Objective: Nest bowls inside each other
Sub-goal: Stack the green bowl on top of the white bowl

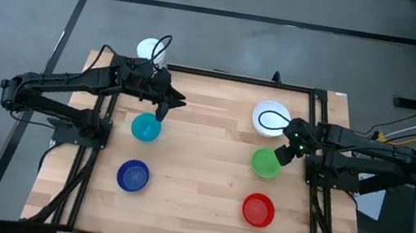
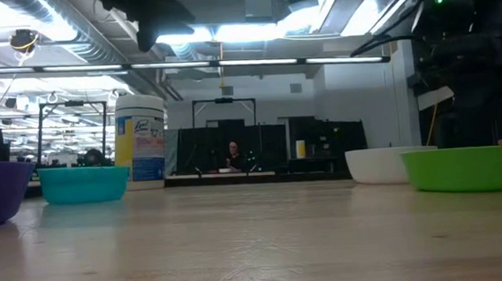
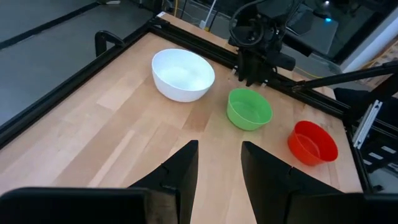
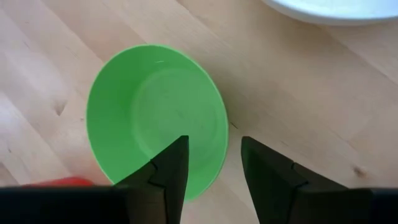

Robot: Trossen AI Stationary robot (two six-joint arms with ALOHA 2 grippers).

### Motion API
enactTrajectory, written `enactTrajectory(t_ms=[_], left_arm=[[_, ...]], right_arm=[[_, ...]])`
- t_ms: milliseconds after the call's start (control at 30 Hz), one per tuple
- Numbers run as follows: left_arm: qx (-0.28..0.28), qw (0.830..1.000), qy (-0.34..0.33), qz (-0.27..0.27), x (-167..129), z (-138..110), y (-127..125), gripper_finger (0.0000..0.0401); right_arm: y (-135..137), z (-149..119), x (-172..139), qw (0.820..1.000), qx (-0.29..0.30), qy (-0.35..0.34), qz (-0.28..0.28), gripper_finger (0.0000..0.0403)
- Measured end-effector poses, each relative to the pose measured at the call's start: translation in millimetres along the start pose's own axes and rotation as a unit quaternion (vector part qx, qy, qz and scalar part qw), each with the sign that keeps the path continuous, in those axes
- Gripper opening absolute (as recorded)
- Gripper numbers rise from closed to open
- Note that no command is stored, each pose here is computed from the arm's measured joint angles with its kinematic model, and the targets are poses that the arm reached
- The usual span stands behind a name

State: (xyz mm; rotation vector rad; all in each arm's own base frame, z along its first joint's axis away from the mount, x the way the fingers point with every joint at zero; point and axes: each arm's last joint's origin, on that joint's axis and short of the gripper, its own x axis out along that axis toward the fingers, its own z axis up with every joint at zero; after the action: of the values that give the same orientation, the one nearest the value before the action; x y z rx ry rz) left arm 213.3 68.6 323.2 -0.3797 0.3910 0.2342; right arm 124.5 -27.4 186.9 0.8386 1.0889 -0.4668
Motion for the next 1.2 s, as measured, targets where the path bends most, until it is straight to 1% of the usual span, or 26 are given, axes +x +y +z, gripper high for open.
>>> enactTrajectory(t_ms=[167, 300, 400, 633, 967, 1100, 1167, 1200], left_arm=[[0.001, 1.0, 0.002, 0.002, 0.2, -0.6, 2.2, 0.0118], [0.0, 1.0, 0.002, 0.002, -0.1, -0.1, 3.8, 0.0118], [-0.001, 1.0, 0.002, -0.002, -0.3, 0.1, 4.5, 0.0118], [-0.002, 1.0, 0.003, -0.005, -0.4, 0.3, 4.8, 0.0118], [-0.002, 1.0, 0.003, -0.005, -0.4, 0.3, 4.8, 0.0118], [0.002, 1.0, 0.003, -0.005, -0.4, 0.3, 4.8, 0.0118], [0.002, 1.0, 0.003, -0.005, -0.4, 0.4, 4.8, 0.0118], [0.002, 1.0, 0.003, -0.005, -0.4, 0.3, 4.8, 0.0118]], right_arm=[[-0.5, -0.2, 1.0, 1.0, 0.0, -0.002, -0.001, 0.0153], [-3.7, -1.8, 9.7, 1.0, 0.012, -0.008, 0.004, 0.0153], [-5.0, -2.3, 15.9, 1.0, 0.021, -0.014, 0.016, 0.0148], [-7.9, -4.6, 21.5, 1.0, 0.024, -0.01, 0.014, 0.0134], [-11.6, -7.4, 29.0, 0.999, 0.038, -0.012, 0.018, 0.0127], [-13.6, -8.9, 33.1, 0.999, 0.048, -0.014, 0.021, 0.011], [-13.4, -8.8, 33.4, 0.999, 0.047, -0.014, 0.024, 0.0082], [-13.4, -8.9, 33.4, 0.999, 0.045, -0.013, 0.024, 0.0058]])
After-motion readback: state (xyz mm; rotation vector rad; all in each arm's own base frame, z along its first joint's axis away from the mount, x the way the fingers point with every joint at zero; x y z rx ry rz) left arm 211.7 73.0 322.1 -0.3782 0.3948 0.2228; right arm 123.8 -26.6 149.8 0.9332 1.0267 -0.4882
